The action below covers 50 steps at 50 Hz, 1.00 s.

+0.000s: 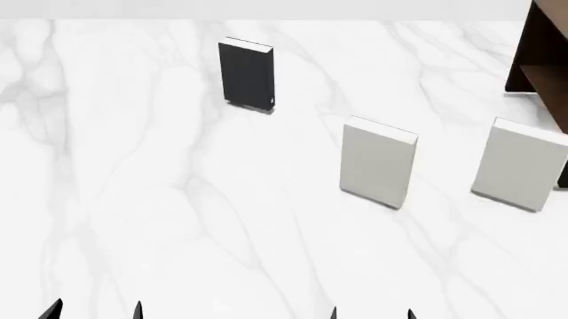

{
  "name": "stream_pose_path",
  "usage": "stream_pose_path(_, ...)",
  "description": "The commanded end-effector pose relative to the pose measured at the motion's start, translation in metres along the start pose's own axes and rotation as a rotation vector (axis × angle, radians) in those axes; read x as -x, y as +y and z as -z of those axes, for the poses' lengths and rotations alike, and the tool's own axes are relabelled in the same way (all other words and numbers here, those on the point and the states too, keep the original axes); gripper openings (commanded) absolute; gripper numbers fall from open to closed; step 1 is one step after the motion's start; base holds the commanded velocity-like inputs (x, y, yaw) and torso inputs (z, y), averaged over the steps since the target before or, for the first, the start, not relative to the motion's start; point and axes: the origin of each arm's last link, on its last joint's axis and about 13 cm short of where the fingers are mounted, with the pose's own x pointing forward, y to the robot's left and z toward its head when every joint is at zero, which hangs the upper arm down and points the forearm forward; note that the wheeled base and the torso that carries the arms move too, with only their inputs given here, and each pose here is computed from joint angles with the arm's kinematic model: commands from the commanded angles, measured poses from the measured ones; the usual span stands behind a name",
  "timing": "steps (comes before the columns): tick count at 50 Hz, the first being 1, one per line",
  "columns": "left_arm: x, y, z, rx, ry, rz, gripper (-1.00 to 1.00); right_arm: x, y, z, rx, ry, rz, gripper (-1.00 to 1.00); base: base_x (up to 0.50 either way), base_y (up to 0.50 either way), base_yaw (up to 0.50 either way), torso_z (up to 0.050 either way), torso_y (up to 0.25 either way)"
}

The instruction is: Pick up the book on the left and place it on top of the shelf.

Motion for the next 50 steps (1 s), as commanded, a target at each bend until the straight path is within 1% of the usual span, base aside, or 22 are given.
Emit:
stream_pose_path(1, -0.001, 0.001, 0.001, -0.017, 0.01, -0.012, 1.0, -0.002, -0.001, -0.002, 0.007, -0.006, 0.022, 1.0, 0.0, 0.0, 0.0, 0.0, 0.0)
stream_pose_path(2, -0.001, 0.002, 0.001, -0.018, 0.013, -0.017, 1.0, -0.002, -0.001, -0.003, 0.018, -0.012, 0.026, 1.0, 0.0, 0.0, 0.0, 0.0, 0.0)
stream_pose_path(13, -0.002, 0.001, 0.002, -0.037, 0.019, -0.021, 1.0, -0.002, 0.0, 0.0, 0.014, -0.002, 0.024, 1.0, 0.0, 0.0, 0.0, 0.0, 0.0)
stream_pose_path(16, -0.002, 0.001, 0.006, -0.047, 0.046, -0.018, 1.0, -0.001, 0.0, 0.001, 0.012, -0.002, 0.022, 1.0, 0.0, 0.0, 0.0, 0.0, 0.0)
stream_pose_path(19, -0.001, 0.0, 0.004, -0.046, 0.029, 0.001, 1.0, 0.0, 0.0, 0.002, 0.009, -0.001, 0.022, 1.0, 0.0, 0.0, 0.0, 0.0, 0.0)
stream_pose_path(21, -0.001, 0.0, 0.004, -0.046, 0.029, 0.001, 1.0, 0.0, 0.0, 0.002, 0.009, -0.001, 0.022, 1.0, 0.0, 0.0, 0.0, 0.0, 0.0)
stream_pose_path(22, -0.001, -0.001, 0.002, -0.034, 0.018, -0.003, 1.0, -0.001, 0.0, 0.002, 0.01, -0.004, 0.027, 1.0, 0.0, 0.0, 0.0, 0.0, 0.0)
stream_pose_path(24, 0.0, 0.0, 0.002, -0.041, 0.016, -0.007, 1.0, -0.001, 0.0, 0.002, 0.012, -0.005, 0.028, 1.0, 0.0, 0.0, 0.0, 0.0, 0.0)
stream_pose_path(28, 0.0, 0.0, 0.002, -0.045, 0.016, -0.015, 1.0, -0.001, 0.0, 0.002, -0.003, 0.006, 0.022, 1.0, 0.0, 0.0, 0.0, 0.0, 0.0)
stream_pose_path(29, -0.001, 0.001, 0.002, -0.042, 0.017, -0.018, 1.0, -0.001, -0.001, 0.0, -0.038, 0.021, 0.01, 1.0, 0.0, -0.5, 0.0, 0.0, 0.0)
stream_pose_path(33, 0.0, 0.001, 0.003, -0.047, 0.02, -0.018, 1.0, -0.001, -0.001, 0.001, -0.035, 0.021, 0.021, 1.0, 0.0, -0.5, 0.0, 0.0, 0.0)
stream_pose_path(35, -0.001, 0.001, 0.003, -0.047, 0.019, -0.018, 1.0, -0.001, 0.0, 0.001, -0.019, 0.013, 0.028, 1.0, 0.0, -0.34, 0.0, 0.0, 0.0)
stream_pose_path(37, 0.0, 0.0, 0.003, -0.044, 0.014, -0.015, 1.0, -0.001, 0.0, 0.001, -0.003, 0.009, 0.033, 1.0, 0.0, 0.0, 0.0, 0.0, 0.0)
stream_pose_path(43, -0.001, 0.0, 0.004, -0.051, 0.018, -0.014, 1.0, -0.001, 0.0, 0.004, -0.012, 0.023, 0.029, 1.0, 0.0, -0.06, 0.0, 0.0, 0.0)
stream_pose_path(45, -0.001, 0.0, 0.004, -0.057, 0.019, -0.016, 1.0, -0.001, 0.0, 0.002, -0.021, 0.019, 0.037, 1.0, 0.0, 0.0, 0.0, 0.0, 0.0)
stream_pose_path(47, -0.002, 0.0, 0.0, -0.062, 0.024, -0.035, 1.0, -0.001, 0.001, -0.004, -0.005, 0.018, 0.033, 1.0, 0.0, 0.0, 0.0, 0.0, 0.0)
stream_pose_path(48, -0.005, 0.001, -0.006, -0.058, 0.032, -0.039, 1.0, -0.003, 0.001, -0.008, 0.005, 0.023, 0.031, 1.0, 0.0, 0.0, 0.0, 0.0, 0.0)
stream_pose_path(49, -0.037, 0.023, -0.064, -0.072, -0.105, 0.036, 1.0, -0.035, -0.007, -0.065, -0.008, -0.123, 0.061, 1.0, 0.0, 0.0, 0.0, 0.0, 0.0)
stream_pose_path(50, -0.056, 0.016, -0.123, -0.133, -0.264, 0.089, 1.0, -0.056, 0.0, -0.117, 0.035, -0.252, 0.011, 1.0, 0.0, 0.0, 0.0, 0.0, 0.0)
